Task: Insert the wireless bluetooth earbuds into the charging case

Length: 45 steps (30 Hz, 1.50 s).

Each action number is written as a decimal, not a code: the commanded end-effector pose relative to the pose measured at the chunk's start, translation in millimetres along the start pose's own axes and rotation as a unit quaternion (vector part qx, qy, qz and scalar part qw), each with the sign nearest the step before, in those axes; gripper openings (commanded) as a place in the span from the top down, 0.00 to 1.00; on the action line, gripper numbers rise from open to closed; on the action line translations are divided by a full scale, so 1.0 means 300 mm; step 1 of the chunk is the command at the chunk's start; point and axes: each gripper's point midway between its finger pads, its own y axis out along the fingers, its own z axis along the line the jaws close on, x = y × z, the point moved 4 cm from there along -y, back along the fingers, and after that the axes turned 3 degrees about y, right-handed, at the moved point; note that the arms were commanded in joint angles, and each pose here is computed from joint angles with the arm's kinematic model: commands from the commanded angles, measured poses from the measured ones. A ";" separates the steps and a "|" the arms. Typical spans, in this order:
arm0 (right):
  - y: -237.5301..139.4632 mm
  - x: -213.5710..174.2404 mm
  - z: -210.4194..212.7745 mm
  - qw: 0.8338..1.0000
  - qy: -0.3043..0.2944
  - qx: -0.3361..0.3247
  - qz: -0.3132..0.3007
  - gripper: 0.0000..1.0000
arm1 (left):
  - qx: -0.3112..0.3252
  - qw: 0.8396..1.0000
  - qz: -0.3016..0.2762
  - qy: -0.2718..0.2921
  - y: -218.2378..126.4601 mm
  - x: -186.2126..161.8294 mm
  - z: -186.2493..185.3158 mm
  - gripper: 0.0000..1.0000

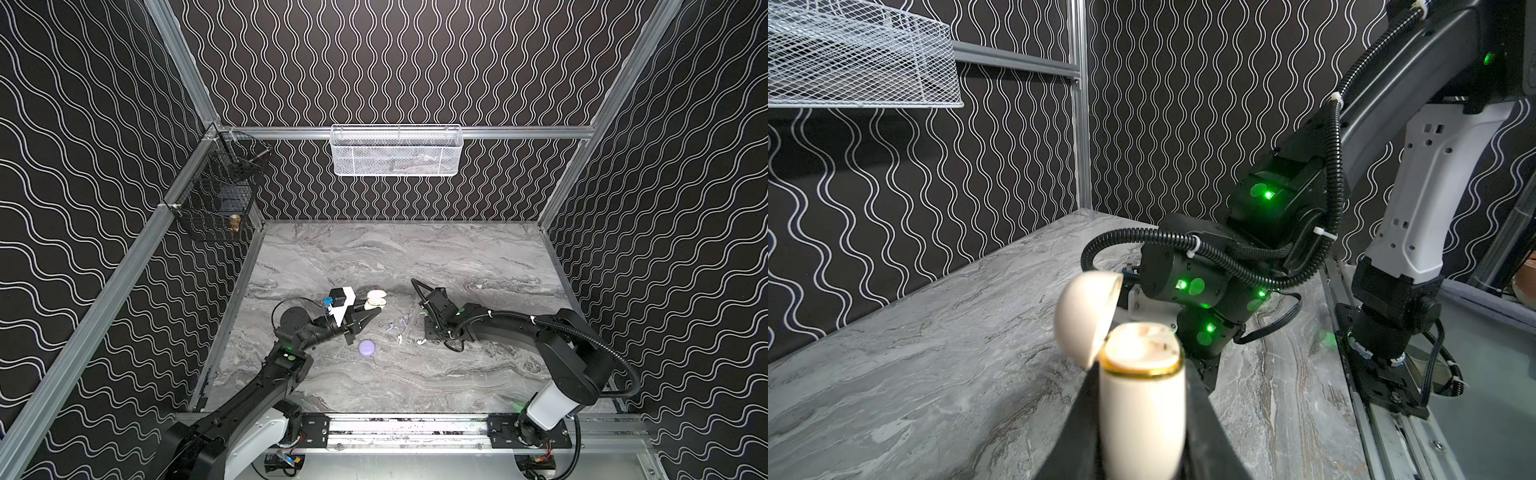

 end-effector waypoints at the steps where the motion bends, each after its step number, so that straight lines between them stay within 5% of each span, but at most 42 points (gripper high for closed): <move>1: 0.008 0.017 0.024 1.000 0.004 0.016 -0.002 0.53 | -0.002 1.000 -0.010 0.009 -0.001 0.019 -0.003 1.00; 33: -0.003 0.020 0.003 1.000 0.000 -0.017 -0.011 0.76 | -0.004 1.000 -0.011 0.009 0.002 0.019 -0.003 1.00; 45: -0.272 0.173 0.032 0.991 0.008 0.017 -0.134 0.82 | -0.002 0.998 -0.053 0.034 -0.011 0.055 -0.016 1.00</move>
